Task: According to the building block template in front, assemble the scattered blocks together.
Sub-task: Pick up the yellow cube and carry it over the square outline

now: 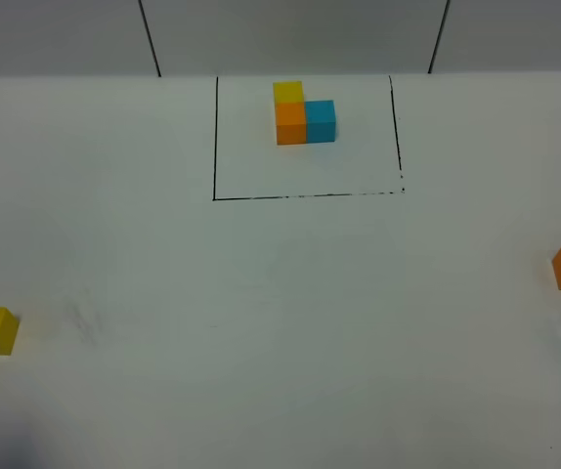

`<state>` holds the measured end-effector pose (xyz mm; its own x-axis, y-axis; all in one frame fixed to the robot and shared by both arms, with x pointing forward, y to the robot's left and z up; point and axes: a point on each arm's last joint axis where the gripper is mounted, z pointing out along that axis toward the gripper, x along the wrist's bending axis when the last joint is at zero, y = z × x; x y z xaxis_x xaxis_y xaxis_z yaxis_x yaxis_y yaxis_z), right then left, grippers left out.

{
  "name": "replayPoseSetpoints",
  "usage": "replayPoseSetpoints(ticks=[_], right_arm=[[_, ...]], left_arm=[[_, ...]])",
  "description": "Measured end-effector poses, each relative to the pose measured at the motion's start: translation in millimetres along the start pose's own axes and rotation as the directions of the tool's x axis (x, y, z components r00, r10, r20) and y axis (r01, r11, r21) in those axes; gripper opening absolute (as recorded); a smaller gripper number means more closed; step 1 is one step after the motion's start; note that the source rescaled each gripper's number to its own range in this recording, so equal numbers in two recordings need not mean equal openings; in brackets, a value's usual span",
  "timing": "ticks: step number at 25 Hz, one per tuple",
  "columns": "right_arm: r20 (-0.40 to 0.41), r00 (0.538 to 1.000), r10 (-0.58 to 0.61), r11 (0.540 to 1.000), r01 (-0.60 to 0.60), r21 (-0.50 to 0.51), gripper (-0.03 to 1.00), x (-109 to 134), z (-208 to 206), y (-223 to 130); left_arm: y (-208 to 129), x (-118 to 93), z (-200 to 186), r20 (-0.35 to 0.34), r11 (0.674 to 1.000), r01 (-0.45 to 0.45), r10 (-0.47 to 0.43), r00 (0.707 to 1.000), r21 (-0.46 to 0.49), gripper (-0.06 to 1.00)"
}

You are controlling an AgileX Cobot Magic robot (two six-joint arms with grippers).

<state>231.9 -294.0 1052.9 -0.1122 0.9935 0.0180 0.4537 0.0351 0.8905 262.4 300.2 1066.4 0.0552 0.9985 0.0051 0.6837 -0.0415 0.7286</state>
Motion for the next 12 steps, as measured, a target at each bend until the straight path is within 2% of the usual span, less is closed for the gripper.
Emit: replayPoseSetpoints(ticks=[3, 6, 9, 12], right_arm=[[0.000, 1.000, 0.000, 1.000, 0.000, 0.000, 0.73, 0, 0, 0], [0.000, 1.000, 0.000, 1.000, 0.000, 0.000, 0.73, 0, 0, 0], [0.000, 1.000, 0.000, 1.000, 0.000, 0.000, 0.73, 0, 0, 0], [0.000, 1.000, 0.000, 1.000, 0.000, 0.000, 0.73, 0, 0, 0]], left_arm=[[26, 10, 15, -0.107, 0.991, 0.031, -0.017, 0.994, 0.134, 0.82], [49, 17, 42, -0.198, 0.960, 0.094, -0.042, 0.979, 0.264, 0.83], [60, 18, 81, -0.218, 0.896, 0.117, -0.023, 0.976, 0.429, 0.83], [62, 17, 117, -0.221, 0.828, 0.126, -0.003, 0.975, 0.546, 0.83]])
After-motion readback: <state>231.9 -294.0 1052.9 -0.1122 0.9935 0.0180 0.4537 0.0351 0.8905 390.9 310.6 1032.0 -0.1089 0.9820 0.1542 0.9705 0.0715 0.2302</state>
